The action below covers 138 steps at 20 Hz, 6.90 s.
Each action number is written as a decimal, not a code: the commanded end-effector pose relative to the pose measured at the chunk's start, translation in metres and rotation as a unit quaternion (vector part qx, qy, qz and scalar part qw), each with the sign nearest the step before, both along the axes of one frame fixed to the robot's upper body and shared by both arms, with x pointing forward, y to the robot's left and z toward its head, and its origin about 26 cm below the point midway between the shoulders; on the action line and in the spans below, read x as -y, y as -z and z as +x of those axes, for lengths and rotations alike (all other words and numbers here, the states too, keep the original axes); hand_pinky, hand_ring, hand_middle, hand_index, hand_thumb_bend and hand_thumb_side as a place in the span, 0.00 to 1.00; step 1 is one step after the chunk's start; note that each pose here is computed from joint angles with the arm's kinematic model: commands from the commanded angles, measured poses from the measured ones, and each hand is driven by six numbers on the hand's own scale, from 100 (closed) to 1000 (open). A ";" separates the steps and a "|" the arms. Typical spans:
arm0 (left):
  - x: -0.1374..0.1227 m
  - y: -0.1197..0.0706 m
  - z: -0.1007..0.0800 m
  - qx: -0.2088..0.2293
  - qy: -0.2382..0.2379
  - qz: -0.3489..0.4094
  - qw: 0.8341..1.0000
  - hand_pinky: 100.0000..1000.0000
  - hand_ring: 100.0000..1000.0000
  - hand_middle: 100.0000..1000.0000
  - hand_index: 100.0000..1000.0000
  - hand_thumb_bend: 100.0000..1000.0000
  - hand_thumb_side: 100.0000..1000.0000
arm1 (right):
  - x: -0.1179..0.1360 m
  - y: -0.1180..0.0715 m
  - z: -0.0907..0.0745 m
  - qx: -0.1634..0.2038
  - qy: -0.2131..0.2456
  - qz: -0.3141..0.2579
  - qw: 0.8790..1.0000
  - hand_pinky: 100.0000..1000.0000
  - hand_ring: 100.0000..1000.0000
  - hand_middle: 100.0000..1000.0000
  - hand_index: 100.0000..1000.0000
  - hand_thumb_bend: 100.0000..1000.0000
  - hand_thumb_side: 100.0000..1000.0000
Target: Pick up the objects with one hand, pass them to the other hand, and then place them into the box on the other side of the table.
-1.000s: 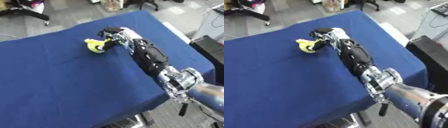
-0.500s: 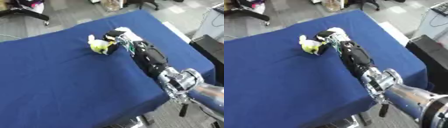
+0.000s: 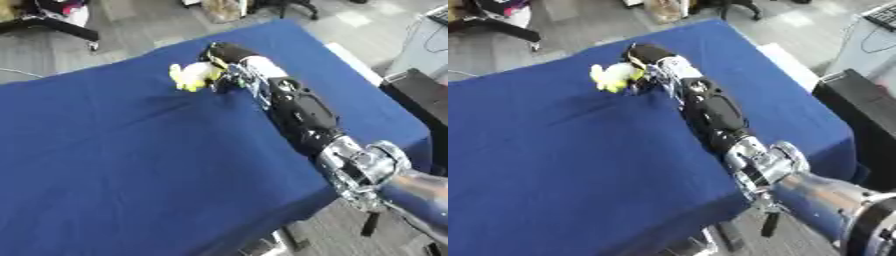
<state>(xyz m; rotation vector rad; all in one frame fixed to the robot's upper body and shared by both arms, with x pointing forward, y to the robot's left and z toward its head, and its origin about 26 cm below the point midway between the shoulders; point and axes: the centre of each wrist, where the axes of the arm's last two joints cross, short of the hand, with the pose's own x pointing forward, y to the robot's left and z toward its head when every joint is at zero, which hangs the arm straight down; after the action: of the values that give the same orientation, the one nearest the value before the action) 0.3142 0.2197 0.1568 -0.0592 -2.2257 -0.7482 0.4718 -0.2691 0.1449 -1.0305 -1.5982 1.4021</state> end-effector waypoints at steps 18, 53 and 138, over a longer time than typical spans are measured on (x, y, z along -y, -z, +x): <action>0.010 0.015 0.008 -0.013 -0.030 0.042 0.999 0.74 0.64 0.75 0.87 0.00 0.72 | -0.161 -0.043 -0.111 0.038 -0.394 0.191 0.898 0.58 0.17 0.22 0.28 0.00 0.00; 0.020 0.002 -0.014 0.106 0.042 0.305 0.946 0.79 0.74 0.82 0.93 0.33 0.48 | -0.166 -0.016 -0.138 -0.092 -0.451 0.269 0.846 0.55 0.15 0.20 0.28 0.00 0.11; 0.042 0.009 -0.009 0.129 0.012 0.071 0.989 0.57 0.23 0.23 0.35 0.00 0.16 | -0.157 -0.015 -0.139 -0.104 -0.450 0.280 0.842 0.60 0.30 0.56 0.78 0.00 0.68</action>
<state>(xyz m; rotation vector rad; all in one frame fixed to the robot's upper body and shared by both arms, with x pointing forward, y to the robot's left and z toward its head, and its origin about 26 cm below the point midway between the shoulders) 0.3040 0.1711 0.1378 0.0457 -2.3790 -0.9670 0.3335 -0.1056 0.1507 0.3135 -2.2038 1.3616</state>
